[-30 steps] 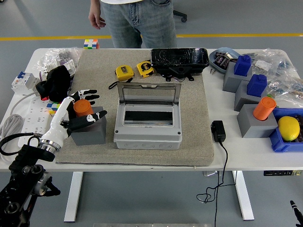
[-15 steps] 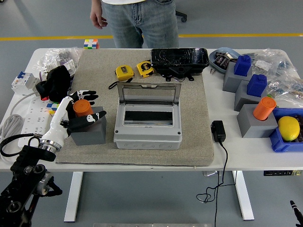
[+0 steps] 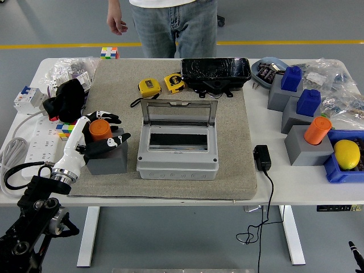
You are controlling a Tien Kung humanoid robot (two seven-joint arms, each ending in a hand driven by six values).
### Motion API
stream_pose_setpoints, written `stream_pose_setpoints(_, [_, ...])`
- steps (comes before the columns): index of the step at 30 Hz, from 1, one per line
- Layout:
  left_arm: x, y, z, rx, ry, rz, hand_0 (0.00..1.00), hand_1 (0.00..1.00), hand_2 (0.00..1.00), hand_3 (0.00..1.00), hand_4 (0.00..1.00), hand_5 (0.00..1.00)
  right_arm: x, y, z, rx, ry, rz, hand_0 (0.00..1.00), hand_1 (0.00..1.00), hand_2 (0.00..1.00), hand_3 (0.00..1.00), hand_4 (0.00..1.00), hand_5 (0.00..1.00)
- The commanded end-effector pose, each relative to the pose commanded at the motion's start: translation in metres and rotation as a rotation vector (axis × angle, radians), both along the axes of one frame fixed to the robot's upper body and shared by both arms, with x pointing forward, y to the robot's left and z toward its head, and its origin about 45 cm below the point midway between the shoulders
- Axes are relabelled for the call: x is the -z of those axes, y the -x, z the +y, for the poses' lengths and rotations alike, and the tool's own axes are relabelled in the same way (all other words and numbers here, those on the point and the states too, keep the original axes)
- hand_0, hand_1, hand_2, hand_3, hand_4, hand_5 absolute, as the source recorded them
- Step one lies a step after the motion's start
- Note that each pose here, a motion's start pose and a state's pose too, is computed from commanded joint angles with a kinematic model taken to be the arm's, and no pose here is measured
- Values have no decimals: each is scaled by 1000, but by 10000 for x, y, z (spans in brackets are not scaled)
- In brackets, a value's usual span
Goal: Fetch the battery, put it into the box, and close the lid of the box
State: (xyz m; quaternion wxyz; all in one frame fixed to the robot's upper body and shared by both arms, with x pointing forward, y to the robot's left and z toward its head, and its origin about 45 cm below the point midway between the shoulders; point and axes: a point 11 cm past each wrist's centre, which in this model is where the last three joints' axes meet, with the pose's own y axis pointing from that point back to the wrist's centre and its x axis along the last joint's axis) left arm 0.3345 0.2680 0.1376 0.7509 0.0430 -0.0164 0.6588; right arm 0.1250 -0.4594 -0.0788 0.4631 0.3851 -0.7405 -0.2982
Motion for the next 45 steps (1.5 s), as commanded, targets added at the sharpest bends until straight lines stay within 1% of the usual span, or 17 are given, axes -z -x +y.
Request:
stream_pose_setpoints(4, [5, 2, 5, -7, 4, -1, 417, 591, 449, 437, 998, 2, -1, -3, 0, 0, 0, -1, 876, 878, 834, 868, 998, 998])
stream_pose_setpoints(5, [6, 2, 5, -9, 4, -1, 313, 511, 392, 362, 998, 2, 0, -2, 1, 0, 0, -1, 877, 878, 834, 867, 998, 998])
stream_pose_setpoints(10, [9, 2, 6, -16, 1, -1, 313, 511, 392, 362, 998, 2, 0, -4, 2, -1, 0, -1, 877, 878, 834, 867, 998, 998])
stream_pose_setpoints(11, [11, 2, 7, -16, 0, -1, 214, 376, 320, 280, 998, 2, -1, -5, 1, -1, 0, -1, 878, 878, 834, 867, 998, 998])
stream_pose_setpoints(16, [23, 7, 0, -18, -9, 1, 214, 376, 320, 280, 998, 2, -2, 0, -4, 0, 1, 0, 878, 878, 834, 867, 998, 998])
stream_pose_setpoints(17, [25, 7, -1, -19, -10, 1, 160, 222, 223, 206, 998, 2, -2, 1, -4, 1, 2, 1, 878, 878, 834, 868, 998, 998])
stream_pose_setpoints(22, [35, 15, -8, -25, -24, 1, 160, 222, 223, 206, 998, 2, -2, 5, -8, 0, 2, 1, 878, 878, 834, 868, 998, 998])
stream_pose_setpoints(23, [40, 17, -10, -28, -26, 1, 109, 127, 154, 144, 998, 2, -2, 6, -9, 0, 3, 2, 877, 878, 834, 867, 998, 998])
stream_pose_setpoints(28, [48, 20, -19, -41, -29, -3, 109, 127, 154, 144, 998, 2, -5, 3, -12, -1, 4, 1, 877, 878, 834, 867, 998, 998])
stream_pose_setpoints(29, [49, 20, -21, -43, -29, -3, 68, 71, 107, 102, 998, 2, -5, 2, -12, -1, 4, 1, 878, 878, 834, 868, 998, 998])
stream_pose_setpoints(34, [55, 8, -22, -60, -12, -6, 68, 71, 107, 102, 998, 2, -5, 5, -14, 0, 4, 2, 878, 878, 834, 868, 998, 998])
stream_pose_setpoints(35, [59, 5, -22, -66, -2, -8, 44, 25, 75, 81, 998, 2, -4, 7, -13, 0, 4, 2, 877, 878, 834, 868, 998, 998])
stream_pose_setpoints(40, [76, 2, -38, -79, 23, -9, 44, 25, 75, 81, 998, 2, -2, 7, -9, 0, 3, 2, 877, 878, 834, 868, 998, 998])
stream_pose_setpoints(41, [78, 2, -43, -79, 25, -9, 25, 2, 56, 61, 998, 2, -3, 5, -10, 0, 3, 2, 877, 878, 834, 868, 998, 998])
stream_pose_setpoints(45, [72, -4, -58, -81, 30, -13, 25, 2, 56, 61, 998, 2, -6, -3, -12, 1, 4, 1, 877, 878, 834, 868, 998, 998])
